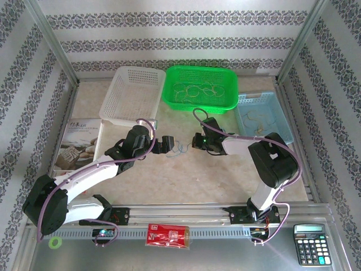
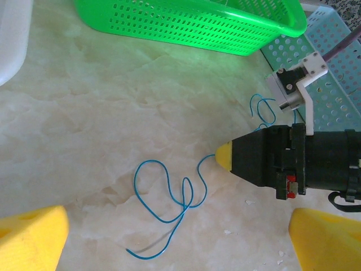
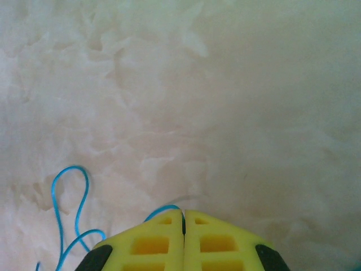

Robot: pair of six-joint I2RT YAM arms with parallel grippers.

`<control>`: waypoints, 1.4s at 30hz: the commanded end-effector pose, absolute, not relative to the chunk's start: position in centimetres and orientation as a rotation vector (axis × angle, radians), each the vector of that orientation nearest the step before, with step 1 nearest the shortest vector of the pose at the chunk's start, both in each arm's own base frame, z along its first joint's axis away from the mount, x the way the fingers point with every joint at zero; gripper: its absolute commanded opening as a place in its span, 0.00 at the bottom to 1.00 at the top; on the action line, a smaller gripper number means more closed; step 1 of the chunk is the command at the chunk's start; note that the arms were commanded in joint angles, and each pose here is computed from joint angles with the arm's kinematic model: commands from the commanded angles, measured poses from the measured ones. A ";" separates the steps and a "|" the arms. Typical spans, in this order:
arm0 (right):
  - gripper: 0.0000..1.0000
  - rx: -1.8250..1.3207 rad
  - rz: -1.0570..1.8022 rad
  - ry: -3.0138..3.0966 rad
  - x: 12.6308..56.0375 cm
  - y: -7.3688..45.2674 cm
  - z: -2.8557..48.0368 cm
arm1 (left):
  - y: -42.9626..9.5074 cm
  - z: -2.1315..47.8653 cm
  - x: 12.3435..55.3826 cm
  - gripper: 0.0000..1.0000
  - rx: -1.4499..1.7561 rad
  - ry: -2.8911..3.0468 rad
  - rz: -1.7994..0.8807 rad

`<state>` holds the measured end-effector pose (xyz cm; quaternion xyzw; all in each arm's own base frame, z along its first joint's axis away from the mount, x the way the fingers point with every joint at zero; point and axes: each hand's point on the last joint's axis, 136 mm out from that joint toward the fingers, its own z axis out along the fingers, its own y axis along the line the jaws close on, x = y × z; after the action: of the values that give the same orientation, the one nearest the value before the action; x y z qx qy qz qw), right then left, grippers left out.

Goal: Untangle the cables

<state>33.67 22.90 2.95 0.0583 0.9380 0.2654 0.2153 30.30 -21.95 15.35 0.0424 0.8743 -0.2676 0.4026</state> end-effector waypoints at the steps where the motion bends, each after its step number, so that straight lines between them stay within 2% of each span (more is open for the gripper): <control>1: 0.00 0.092 0.836 2.510 34.0 24.1 7.6 | -22.3 17.7 30.6 1.00 0.144 2.131 -0.689; 11: 0.00 -0.095 1.012 2.253 32.8 25.6 21.4 | -24.1 22.7 30.1 1.00 0.364 1.955 -0.744; 16: 0.00 -0.162 1.061 2.159 32.2 26.1 26.6 | -25.6 25.7 30.3 1.00 0.471 1.860 -0.775; 26: 0.00 -0.273 1.149 2.073 30.5 28.2 31.7 | -27.9 28.3 32.2 1.00 0.572 1.779 -0.765; 29: 0.00 -0.310 1.183 2.059 29.8 29.2 32.5 | -28.3 28.3 32.7 0.95 0.581 1.774 -0.766; 32: 0.00 -0.332 1.208 2.037 29.1 29.9 33.5 | -28.7 28.0 32.8 0.84 0.590 1.774 -0.779; 33: 0.00 -0.333 1.217 2.030 29.0 29.9 33.8 | -28.8 28.0 32.8 0.77 0.591 1.770 -0.787; 40: 0.01 -0.310 1.245 2.001 29.1 29.7 34.6 | -28.9 29.2 32.8 0.03 0.559 1.734 -0.822; 42: 0.30 -0.285 1.228 1.986 29.3 29.0 34.7 | -28.7 29.5 33.0 0.00 0.541 1.732 -0.822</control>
<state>29.55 29.72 32.45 -0.1133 0.7998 0.4678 0.3588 32.77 -28.44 26.23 0.2326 0.7606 -0.3276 0.5100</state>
